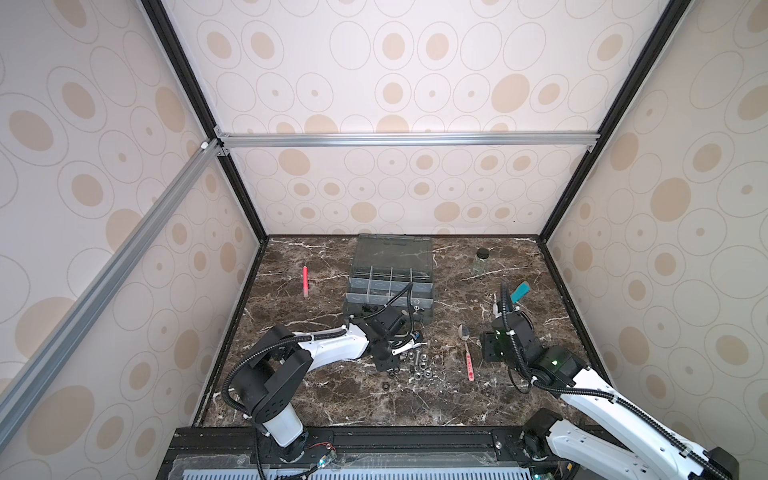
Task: Sort the screws and nuts into containers
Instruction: 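Close the left gripper on a silver wing nut in the pile, then carry the wing nut with the left gripper into the box compartment and release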
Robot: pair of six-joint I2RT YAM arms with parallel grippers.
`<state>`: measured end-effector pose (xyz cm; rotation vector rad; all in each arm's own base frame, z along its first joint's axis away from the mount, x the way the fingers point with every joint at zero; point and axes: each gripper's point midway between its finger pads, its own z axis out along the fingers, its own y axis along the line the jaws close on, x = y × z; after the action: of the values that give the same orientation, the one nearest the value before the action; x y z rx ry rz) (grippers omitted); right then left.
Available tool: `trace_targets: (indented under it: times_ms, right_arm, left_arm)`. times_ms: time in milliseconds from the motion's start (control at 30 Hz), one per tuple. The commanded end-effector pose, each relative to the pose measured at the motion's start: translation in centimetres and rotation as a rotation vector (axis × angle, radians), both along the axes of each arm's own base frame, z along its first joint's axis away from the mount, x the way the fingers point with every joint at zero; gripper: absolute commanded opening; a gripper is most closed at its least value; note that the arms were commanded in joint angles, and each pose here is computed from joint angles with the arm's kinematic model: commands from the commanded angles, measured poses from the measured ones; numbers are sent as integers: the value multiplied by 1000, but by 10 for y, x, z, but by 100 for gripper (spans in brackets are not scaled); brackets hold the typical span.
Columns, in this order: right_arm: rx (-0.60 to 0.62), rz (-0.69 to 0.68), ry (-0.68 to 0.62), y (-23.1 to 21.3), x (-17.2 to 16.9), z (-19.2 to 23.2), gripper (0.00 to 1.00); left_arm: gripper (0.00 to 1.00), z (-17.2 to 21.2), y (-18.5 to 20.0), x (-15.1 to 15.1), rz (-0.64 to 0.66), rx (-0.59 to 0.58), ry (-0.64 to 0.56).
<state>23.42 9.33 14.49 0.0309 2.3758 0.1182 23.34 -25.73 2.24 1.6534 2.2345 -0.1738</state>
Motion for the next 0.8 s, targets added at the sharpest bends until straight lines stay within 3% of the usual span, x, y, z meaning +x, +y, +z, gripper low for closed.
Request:
trace_targets:
  times_ms: [0,600,767]
  right_arm:
    - [-6,-29,5,-7,-3,-5,49]
    - [18,-46,2,-9,-6,-8,48]
    - [30,-59,1,-11,-9,-10,48]
  left_arm:
    - [13,7,4,-1,40,-10,-6]
    - [12,109,-12,49,245,-407,-231]
    - [13,120,-22,75,227,-400,-288]
